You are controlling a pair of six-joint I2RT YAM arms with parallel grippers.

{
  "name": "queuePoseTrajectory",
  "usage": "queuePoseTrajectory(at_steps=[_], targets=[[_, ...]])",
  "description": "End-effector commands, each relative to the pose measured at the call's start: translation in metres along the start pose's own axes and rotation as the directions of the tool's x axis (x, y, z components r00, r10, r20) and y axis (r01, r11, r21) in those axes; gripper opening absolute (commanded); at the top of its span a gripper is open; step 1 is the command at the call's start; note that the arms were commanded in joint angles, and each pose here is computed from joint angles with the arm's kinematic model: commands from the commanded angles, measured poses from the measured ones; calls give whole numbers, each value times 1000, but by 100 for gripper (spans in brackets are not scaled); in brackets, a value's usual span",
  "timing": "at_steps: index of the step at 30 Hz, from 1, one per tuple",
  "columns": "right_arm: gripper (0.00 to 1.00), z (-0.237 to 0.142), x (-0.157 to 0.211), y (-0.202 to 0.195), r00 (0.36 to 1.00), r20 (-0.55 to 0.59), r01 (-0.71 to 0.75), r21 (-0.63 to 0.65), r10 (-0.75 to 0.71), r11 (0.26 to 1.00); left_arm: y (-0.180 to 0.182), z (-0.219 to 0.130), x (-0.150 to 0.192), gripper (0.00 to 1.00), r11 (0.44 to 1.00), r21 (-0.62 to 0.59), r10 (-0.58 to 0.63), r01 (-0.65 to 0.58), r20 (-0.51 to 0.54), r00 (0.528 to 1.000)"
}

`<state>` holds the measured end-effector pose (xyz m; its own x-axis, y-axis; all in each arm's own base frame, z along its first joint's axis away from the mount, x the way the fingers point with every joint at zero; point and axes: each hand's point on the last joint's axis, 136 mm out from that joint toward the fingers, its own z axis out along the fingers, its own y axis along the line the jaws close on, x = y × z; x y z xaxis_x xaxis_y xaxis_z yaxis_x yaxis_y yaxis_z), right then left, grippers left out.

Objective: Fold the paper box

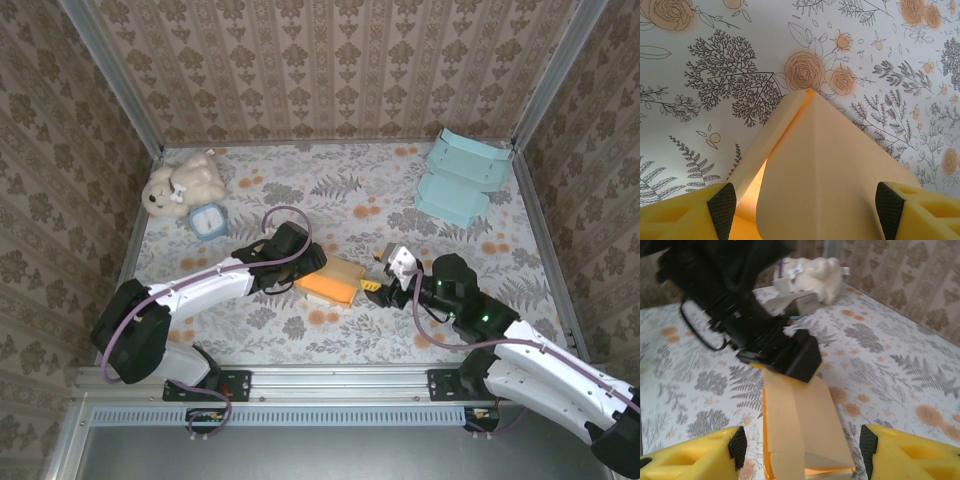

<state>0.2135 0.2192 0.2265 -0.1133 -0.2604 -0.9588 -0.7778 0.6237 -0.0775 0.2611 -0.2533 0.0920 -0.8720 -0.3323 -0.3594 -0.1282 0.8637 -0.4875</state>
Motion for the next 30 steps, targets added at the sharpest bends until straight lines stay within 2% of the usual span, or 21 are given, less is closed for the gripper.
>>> queuePoseTrajectory(at_steps=[1,7,11,17,30], targets=[[65,-6,-8,-29,981,7,-192,170,193,967,7,0,7,77,1000,-15,-2,2,-5,1000],[65,-8,4,-53,918,15,-379,320,395,868,6,3,11,77,1000,-16,3,-3,-11,1000],[64,2,10,-54,873,16,-464,335,487,820,8,3,13,77,1000,-23,8,-8,-11,1000],[63,21,32,-52,826,-37,-514,361,562,778,10,3,15,77,1000,-29,11,-12,-10,1000],[62,56,66,-37,805,-132,-500,376,579,780,14,2,16,78,999,-46,22,-22,6,1000]])
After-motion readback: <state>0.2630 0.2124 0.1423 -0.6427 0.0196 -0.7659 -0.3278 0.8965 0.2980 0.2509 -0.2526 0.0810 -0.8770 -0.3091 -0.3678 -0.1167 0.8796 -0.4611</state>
